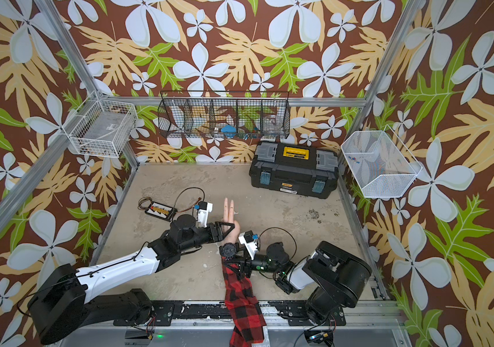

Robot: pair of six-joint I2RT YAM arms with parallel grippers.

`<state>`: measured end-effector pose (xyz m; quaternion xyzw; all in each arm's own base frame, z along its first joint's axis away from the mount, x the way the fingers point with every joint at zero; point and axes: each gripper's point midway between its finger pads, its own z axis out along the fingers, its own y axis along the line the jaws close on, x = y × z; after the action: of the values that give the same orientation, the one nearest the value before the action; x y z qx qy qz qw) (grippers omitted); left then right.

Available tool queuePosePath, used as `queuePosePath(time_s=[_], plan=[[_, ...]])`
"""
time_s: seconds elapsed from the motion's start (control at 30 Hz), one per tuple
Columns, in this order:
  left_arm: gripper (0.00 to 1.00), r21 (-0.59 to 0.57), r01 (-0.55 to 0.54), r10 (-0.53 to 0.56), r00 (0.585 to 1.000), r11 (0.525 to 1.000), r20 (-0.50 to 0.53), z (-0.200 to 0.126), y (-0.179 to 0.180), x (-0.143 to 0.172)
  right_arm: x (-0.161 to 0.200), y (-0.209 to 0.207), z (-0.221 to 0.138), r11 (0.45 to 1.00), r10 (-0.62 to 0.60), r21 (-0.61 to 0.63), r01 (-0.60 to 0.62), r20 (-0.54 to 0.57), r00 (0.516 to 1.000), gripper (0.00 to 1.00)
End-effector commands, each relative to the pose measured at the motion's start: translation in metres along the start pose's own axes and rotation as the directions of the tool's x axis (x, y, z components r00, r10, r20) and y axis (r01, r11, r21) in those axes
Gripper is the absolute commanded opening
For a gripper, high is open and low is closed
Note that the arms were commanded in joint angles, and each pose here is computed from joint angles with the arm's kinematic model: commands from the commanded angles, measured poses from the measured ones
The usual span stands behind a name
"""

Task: Take off the watch
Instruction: Adjust the hand at the center of the board.

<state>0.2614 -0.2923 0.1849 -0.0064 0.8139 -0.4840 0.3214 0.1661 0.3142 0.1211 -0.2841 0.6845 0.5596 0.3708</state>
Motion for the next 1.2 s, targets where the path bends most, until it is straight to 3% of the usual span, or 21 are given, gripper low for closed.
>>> queuePosePath(time_s=[0.0, 0.1, 0.23, 0.4, 0.63, 0.8, 0.97, 1.17], plan=[[0.21, 0.123, 0.01, -0.019, 0.997, 0.992, 0.069, -0.006, -0.032, -0.02, -0.005, 0.014, 0.002, 0.997, -0.019, -0.072, 0.02, 0.014, 1.0, 0.59], [0.21, 0.117, 0.012, -0.021, 0.997, 0.993, 0.073, -0.007, -0.03, -0.02, -0.007, 0.014, 0.003, 0.997, -0.017, -0.07, 0.018, 0.019, 1.0, 0.55], [0.22, 0.104, 0.019, -0.028, 0.997, 0.994, 0.078, -0.009, -0.025, -0.019, -0.01, 0.013, 0.002, 0.998, -0.014, -0.053, 0.015, 0.023, 1.0, 0.42], [0.31, 0.042, 0.02, -0.023, 0.996, 0.999, 0.091, -0.01, -0.012, -0.023, -0.011, 0.001, -0.002, 0.999, -0.002, 0.044, 0.001, 0.006, 1.0, 0.3], [0.66, -0.055, -0.031, 0.036, 0.993, 0.998, 0.109, -0.019, 0.008, -0.04, -0.012, -0.017, -0.012, 0.977, -0.001, 0.212, 0.012, -0.049, 0.999, 0.24], [0.81, -0.133, -0.111, 0.126, 0.986, 0.985, 0.106, -0.03, 0.016, -0.056, -0.009, -0.028, -0.021, 0.947, 0.021, 0.321, 0.01, -0.094, 0.995, 0.21], [0.83, -0.224, -0.188, 0.213, 0.972, 0.956, 0.095, -0.044, 0.027, -0.073, -0.002, -0.053, -0.034, 0.863, 0.074, 0.506, 0.014, -0.154, 0.985, 0.18], [0.83, -0.327, -0.248, 0.28, 0.958, 0.912, 0.055, -0.064, 0.049, -0.089, 0.005, -0.083, -0.059, 0.671, 0.16, 0.741, 0.032, -0.187, 0.969, 0.14]])
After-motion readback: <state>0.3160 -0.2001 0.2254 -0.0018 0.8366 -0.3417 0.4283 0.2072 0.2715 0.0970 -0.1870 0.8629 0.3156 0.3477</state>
